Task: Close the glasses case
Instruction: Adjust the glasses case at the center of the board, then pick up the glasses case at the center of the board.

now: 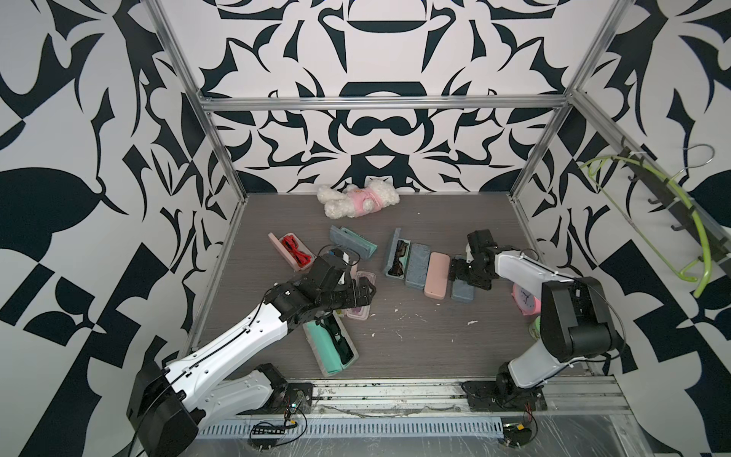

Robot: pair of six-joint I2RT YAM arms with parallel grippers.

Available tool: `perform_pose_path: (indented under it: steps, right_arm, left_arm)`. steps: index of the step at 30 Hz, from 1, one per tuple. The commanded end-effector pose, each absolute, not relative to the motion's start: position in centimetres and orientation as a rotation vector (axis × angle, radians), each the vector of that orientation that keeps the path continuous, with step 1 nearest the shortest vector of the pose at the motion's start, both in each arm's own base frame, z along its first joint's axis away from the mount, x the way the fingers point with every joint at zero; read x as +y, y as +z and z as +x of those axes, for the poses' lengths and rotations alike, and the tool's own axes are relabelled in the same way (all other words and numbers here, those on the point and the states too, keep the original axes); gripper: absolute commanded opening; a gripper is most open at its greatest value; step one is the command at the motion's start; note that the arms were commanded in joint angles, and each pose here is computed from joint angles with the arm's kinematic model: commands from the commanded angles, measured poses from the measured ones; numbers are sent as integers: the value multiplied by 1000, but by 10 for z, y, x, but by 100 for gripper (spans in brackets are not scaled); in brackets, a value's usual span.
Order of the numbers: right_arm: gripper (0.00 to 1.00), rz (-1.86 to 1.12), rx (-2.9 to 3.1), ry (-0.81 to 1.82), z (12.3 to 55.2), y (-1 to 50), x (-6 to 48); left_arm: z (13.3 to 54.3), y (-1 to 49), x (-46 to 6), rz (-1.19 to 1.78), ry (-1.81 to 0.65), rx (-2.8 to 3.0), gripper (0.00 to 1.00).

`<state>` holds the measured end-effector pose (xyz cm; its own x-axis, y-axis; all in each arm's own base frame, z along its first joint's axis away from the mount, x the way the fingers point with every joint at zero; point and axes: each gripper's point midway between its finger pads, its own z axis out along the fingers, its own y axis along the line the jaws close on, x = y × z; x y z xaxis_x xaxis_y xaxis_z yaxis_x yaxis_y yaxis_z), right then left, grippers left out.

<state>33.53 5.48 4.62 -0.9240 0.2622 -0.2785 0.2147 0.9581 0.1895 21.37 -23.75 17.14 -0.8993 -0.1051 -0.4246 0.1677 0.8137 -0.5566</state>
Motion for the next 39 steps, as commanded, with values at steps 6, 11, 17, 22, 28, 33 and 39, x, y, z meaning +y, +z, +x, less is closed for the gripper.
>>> perform_pose_path:
  steps: [6,11,17,22,28,33,39]
  right_arm:
    - [90,309,2723,343,345,83,64]
    - [90,303,2707,379,342,93,67]
    - [86,328,2717,434,332,96,72]
    - [72,459,2756,360,320,83,48]
    - [53,547,2722,458,326,69,34]
    - [44,536,2742,457,329,57,34]
    - [37,511,2749,500,332,46,40]
  left_arm:
    - [227,178,-260,104,-889,2553,99]
    - [235,175,-271,122,-888,2580,99]
    - [256,162,-285,154,-860,2647,94]
    - [272,165,-293,170,-860,2634,89]
    - [294,167,-288,139,-868,2618,86]
    - [311,169,-291,166,-880,2615,81]
    - [333,166,-303,220,-885,2626,75]
